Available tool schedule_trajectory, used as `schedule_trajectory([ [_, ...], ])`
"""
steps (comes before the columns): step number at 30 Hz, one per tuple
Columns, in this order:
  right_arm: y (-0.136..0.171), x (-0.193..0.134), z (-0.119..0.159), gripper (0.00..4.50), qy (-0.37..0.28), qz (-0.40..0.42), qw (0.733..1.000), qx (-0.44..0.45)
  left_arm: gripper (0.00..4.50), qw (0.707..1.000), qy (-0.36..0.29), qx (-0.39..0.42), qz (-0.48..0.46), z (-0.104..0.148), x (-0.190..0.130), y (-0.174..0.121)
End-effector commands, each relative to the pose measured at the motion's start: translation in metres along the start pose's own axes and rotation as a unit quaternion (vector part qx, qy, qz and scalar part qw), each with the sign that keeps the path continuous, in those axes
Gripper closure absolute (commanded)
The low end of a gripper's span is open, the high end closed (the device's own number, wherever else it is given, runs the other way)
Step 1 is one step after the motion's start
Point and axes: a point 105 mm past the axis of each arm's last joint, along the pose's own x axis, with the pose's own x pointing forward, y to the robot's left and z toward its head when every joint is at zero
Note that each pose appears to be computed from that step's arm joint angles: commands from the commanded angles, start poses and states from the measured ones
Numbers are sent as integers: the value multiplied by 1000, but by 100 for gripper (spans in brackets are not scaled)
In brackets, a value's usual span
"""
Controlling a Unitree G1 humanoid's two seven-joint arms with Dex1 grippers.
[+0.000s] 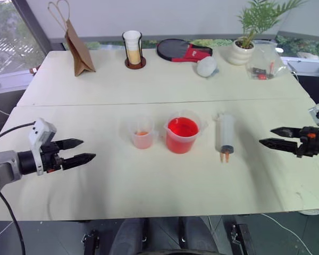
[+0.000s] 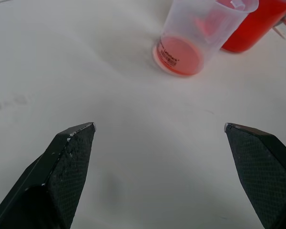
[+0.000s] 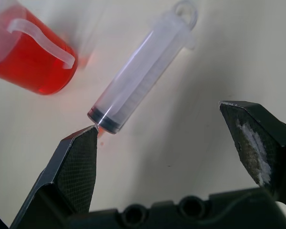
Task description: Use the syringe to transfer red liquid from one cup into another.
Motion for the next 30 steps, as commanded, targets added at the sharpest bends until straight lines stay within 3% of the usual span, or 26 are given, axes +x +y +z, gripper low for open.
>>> schedule_trajectory([
  [1, 2, -3, 11, 4, -24, -5, 1000, -15, 0, 1000, -7, 8, -2, 5, -1, -3],
  [13, -10, 9, 18, 4, -36, -65, 997, -28, 0, 998, -58, 0, 18, 14, 8, 5],
  [17, -20, 14, 35, 4, -38, -105, 994, 7, 0, 997, -67, 22, 17, 25, 10, 6],
  [21, -18, 23, 73, 4, -3, -134, 991, 2, 0, 995, -75, 72, -14, 55, 14, -1],
  [24, -12, 28, 95, 4, 41, -137, 988, 59, 0, 988, -78, 115, -67, 88, 20, -15],
  [30, -3, 44, 105, 4, 123, -124, 974, 141, 0, 966, -77, 187, -160, 122, 41, -47],
])
